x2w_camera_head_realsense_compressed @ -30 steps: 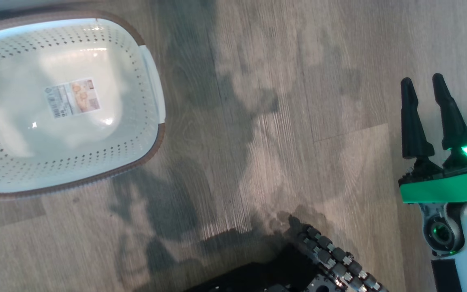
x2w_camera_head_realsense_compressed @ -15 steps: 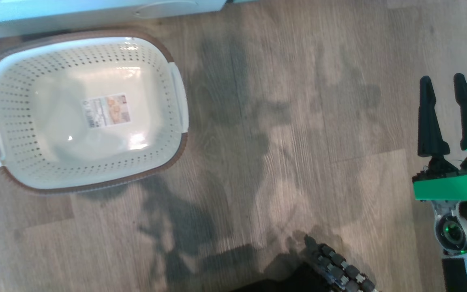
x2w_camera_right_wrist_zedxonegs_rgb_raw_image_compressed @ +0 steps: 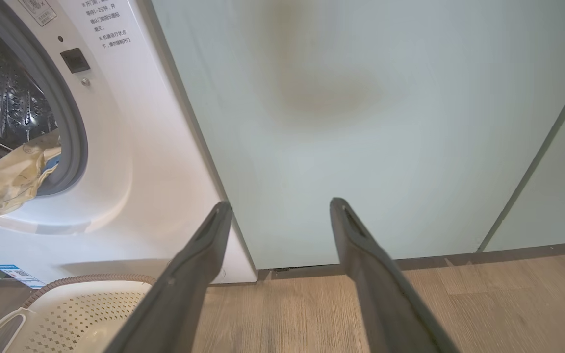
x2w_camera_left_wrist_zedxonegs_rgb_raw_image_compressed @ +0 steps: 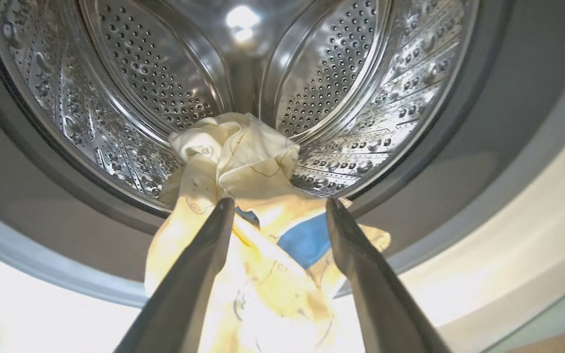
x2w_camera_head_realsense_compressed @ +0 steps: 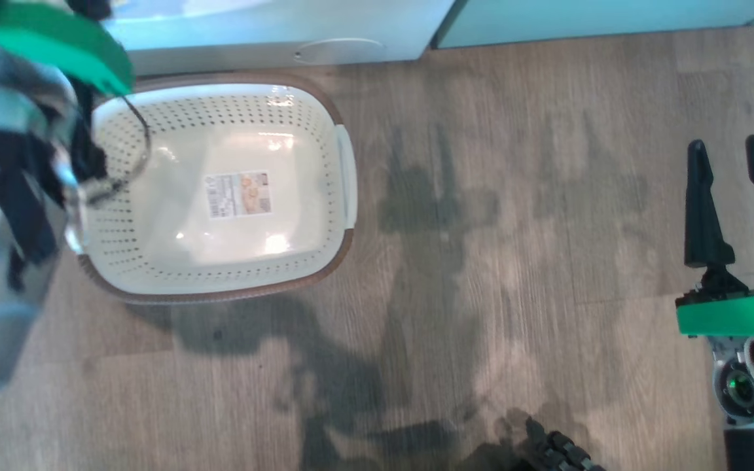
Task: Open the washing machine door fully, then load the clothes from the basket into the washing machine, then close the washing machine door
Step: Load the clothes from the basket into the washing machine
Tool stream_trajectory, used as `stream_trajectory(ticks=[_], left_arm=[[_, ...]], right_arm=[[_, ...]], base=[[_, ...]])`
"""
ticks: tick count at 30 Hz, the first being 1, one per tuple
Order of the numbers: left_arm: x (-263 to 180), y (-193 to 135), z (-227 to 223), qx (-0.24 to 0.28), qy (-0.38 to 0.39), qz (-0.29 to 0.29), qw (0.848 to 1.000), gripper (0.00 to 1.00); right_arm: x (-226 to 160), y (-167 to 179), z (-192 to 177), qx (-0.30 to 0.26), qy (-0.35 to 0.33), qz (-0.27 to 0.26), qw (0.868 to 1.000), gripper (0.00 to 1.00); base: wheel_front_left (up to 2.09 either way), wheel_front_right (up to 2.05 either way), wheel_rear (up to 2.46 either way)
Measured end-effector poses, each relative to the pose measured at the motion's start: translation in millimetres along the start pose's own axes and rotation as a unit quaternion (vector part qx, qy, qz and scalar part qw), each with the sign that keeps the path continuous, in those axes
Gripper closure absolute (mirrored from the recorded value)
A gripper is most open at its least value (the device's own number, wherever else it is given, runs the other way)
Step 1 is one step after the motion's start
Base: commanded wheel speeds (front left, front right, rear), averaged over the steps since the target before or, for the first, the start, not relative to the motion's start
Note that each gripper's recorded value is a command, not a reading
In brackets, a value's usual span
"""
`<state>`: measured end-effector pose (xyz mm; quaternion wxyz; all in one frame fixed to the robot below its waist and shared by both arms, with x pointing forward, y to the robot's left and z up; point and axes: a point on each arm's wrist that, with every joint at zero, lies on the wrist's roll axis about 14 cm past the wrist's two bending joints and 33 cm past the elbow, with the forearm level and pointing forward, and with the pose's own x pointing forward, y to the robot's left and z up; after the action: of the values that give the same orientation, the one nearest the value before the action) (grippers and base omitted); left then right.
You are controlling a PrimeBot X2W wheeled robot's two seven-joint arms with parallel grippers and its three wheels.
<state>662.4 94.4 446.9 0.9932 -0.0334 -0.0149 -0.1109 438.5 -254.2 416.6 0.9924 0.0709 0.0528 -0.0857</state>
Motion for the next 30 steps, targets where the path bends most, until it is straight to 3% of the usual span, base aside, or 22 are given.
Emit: stream_trajectory(ticks=[15, 30], left_arm=[[-133, 5, 17, -0.008, 0.012, 0.058, 0.998, 0.0], [-195, 5, 32, -0.009, 0.027, 0.081, 0.996, 0.0]], right_arm=[[-13, 20, 11, -0.013, -0.011, 0.029, 0.999, 0.0], [-32, 43, 21, -0.011, -0.011, 0.063, 0.998, 0.0]], base=[[0.0, 0.0, 0.0], [0.0, 0.0, 0.0]])
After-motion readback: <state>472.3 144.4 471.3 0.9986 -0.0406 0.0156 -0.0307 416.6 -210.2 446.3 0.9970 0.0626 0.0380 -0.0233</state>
